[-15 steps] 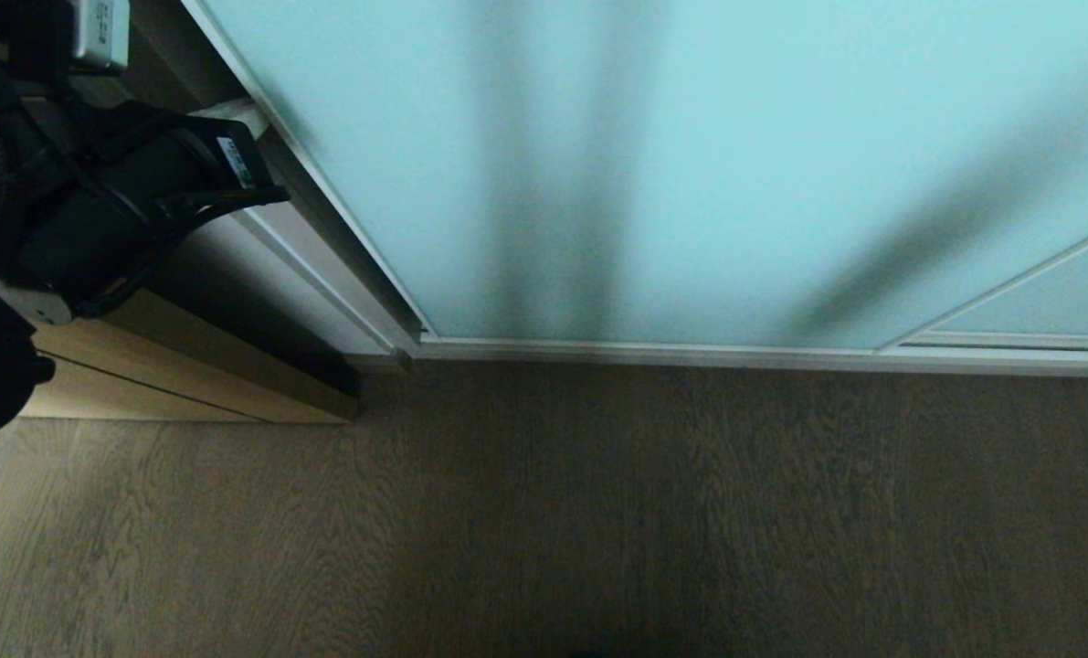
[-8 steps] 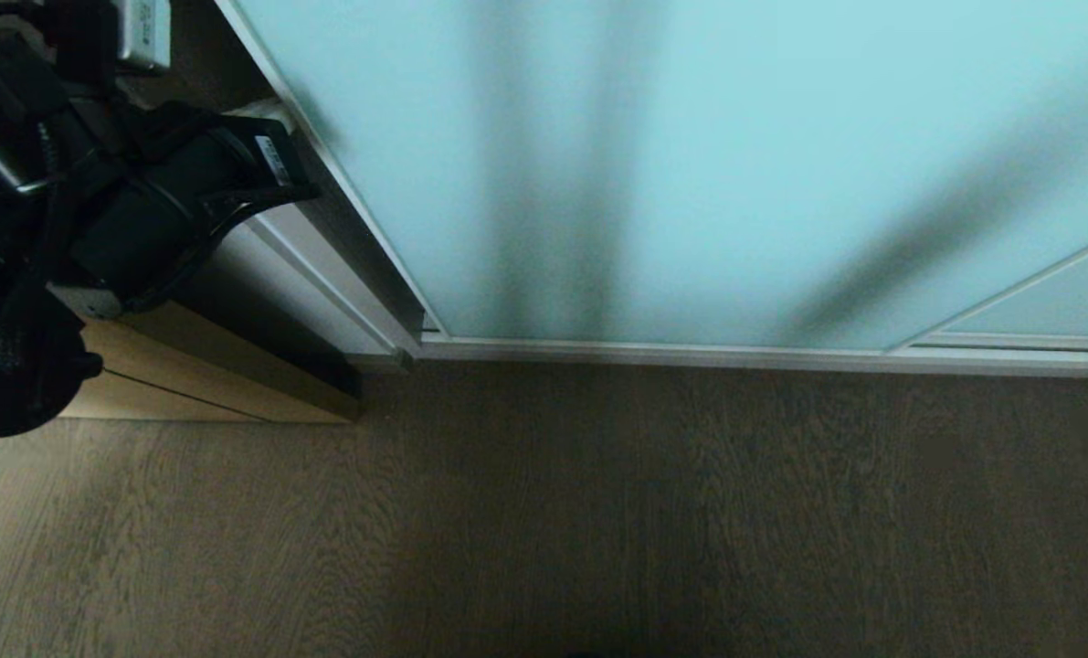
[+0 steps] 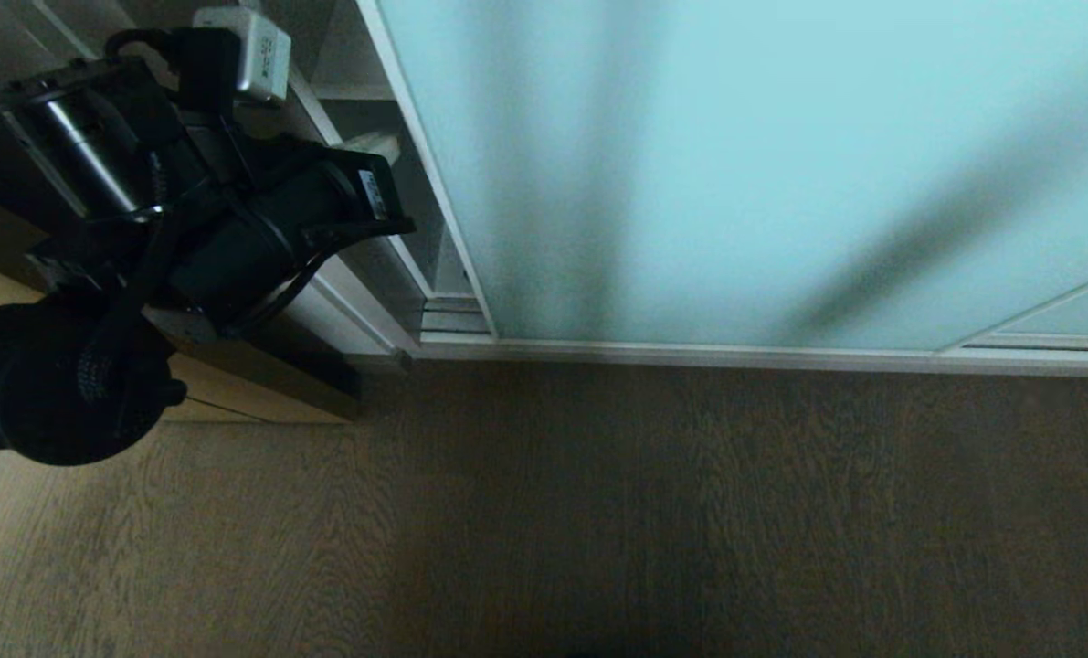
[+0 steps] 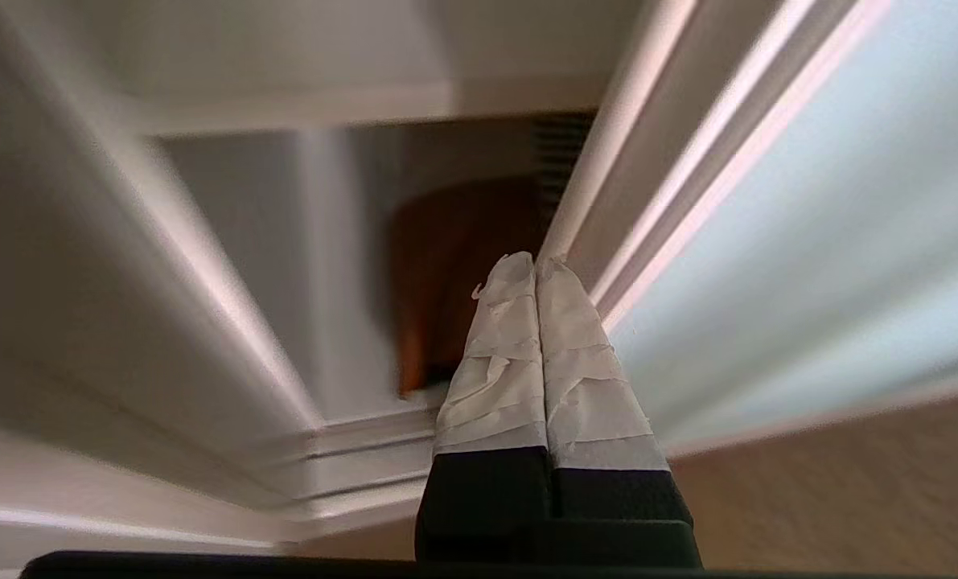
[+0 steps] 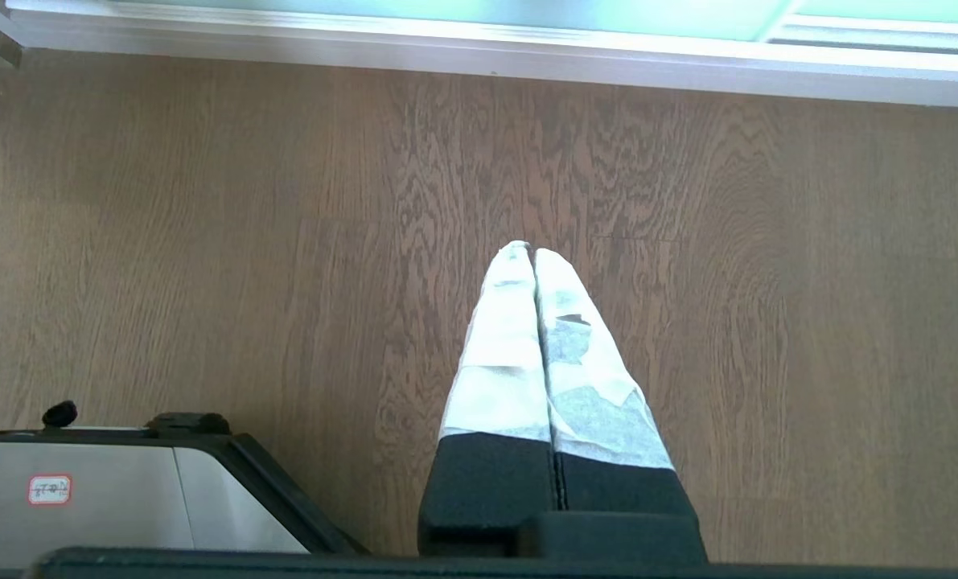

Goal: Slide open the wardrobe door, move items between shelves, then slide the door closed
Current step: Open the door

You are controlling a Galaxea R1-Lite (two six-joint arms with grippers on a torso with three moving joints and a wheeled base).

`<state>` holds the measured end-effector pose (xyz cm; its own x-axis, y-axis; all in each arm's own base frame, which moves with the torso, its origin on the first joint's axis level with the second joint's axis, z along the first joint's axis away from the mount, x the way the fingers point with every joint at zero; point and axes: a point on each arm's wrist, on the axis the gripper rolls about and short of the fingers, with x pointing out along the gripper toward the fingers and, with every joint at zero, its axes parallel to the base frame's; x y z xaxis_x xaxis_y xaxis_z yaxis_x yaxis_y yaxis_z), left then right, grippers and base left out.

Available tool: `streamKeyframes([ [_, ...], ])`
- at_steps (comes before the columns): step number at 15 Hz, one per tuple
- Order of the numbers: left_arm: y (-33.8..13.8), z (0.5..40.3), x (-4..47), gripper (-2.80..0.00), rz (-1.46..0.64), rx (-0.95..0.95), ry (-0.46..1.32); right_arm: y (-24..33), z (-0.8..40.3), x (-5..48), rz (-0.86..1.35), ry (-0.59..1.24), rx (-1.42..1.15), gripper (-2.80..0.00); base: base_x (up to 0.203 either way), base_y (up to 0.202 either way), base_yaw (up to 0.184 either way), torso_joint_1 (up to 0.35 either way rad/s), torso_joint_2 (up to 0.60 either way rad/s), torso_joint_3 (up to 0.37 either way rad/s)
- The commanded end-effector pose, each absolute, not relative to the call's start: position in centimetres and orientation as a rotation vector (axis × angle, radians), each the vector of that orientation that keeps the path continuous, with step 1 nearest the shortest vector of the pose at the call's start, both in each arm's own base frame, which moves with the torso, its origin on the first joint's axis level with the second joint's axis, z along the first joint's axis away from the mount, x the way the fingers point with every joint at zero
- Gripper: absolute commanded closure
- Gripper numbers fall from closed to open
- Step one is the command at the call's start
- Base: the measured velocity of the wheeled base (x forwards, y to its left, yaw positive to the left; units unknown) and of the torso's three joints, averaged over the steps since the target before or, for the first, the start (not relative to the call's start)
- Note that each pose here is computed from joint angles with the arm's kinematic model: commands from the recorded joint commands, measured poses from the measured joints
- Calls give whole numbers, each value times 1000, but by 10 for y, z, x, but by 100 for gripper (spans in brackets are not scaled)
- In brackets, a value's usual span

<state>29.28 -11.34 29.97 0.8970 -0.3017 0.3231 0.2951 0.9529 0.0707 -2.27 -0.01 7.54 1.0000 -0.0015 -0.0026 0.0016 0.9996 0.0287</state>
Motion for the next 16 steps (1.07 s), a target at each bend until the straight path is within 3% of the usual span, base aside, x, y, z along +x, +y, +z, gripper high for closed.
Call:
streamKeyframes([
  [1, -133, 293, 291, 0, -366, 11, -332, 0, 75, -23, -2, 3, 29, 0, 0, 0, 0, 0, 0, 0],
  [7, -213, 257, 298, 0, -482, 20, -325, 0, 75, -23, -2, 3, 29, 0, 0, 0, 0, 0, 0, 0],
  [16, -298, 266, 264, 0, -650, -58, -413, 0, 75, -23, -2, 3, 29, 0, 0, 0, 0, 0, 0, 0],
])
